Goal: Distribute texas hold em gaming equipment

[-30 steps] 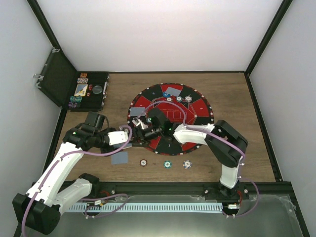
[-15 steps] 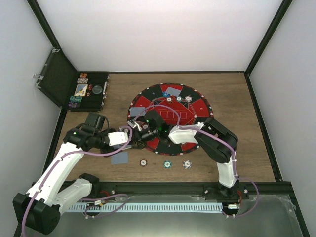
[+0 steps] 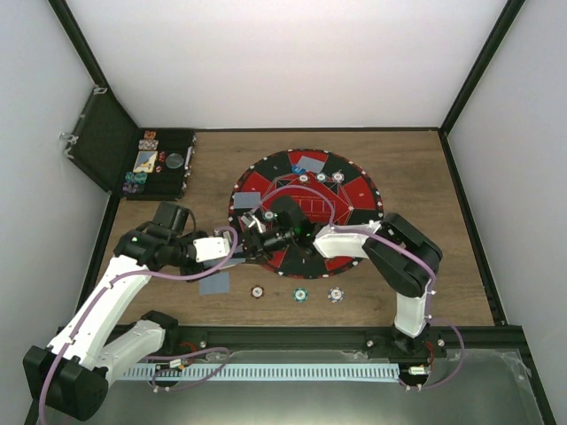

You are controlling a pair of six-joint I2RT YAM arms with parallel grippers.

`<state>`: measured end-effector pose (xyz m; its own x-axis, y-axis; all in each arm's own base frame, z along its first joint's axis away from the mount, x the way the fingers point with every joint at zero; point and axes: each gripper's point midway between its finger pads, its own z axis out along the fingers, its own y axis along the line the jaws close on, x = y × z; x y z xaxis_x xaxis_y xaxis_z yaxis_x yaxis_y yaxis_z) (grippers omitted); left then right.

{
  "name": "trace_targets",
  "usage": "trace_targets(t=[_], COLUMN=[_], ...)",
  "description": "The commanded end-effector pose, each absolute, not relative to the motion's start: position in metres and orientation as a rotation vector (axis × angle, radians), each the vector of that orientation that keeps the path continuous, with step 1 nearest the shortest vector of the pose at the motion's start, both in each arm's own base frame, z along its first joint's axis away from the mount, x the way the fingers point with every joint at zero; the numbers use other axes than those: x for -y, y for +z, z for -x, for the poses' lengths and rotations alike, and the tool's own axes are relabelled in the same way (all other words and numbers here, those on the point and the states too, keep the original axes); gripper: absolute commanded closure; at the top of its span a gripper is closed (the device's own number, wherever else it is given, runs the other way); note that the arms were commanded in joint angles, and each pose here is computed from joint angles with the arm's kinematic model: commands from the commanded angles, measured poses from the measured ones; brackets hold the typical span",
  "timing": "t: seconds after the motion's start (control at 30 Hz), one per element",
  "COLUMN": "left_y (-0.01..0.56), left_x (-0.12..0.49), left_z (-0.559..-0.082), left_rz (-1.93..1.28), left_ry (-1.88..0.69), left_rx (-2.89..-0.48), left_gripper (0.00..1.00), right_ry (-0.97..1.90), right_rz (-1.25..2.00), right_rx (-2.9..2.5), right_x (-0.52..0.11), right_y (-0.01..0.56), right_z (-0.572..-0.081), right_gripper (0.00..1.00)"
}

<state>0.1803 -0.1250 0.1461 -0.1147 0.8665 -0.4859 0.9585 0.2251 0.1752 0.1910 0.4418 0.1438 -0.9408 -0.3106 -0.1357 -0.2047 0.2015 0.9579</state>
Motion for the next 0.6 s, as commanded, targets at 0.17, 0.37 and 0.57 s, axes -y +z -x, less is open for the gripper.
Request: trace_targets(t=[0.17, 0.37, 0.57], left_y=[0.153, 0.150, 0.145], left_x=[0.130, 0.129, 0.127], left_z=[-0.179, -0.178, -0.177], left_rz=[-1.667, -1.669, -1.679], left_ry=[-0.265, -0.270, -0.259], left_rx=[-1.966, -1.970, -1.981], left_gripper=[0.96, 0.96, 0.96], right_ry=[-1.818, -1.773, -1.731], right_rz=[-0.467, -0.478, -0.487], right_rx=[2.510, 2.565, 2.608], right_x=[-0.427, -0.422, -0.417], right_y=[0.156, 0.163, 0.165], right_z=[-0.201, -0.202, -0.204], right_gripper=[0.70, 0.85, 0.92])
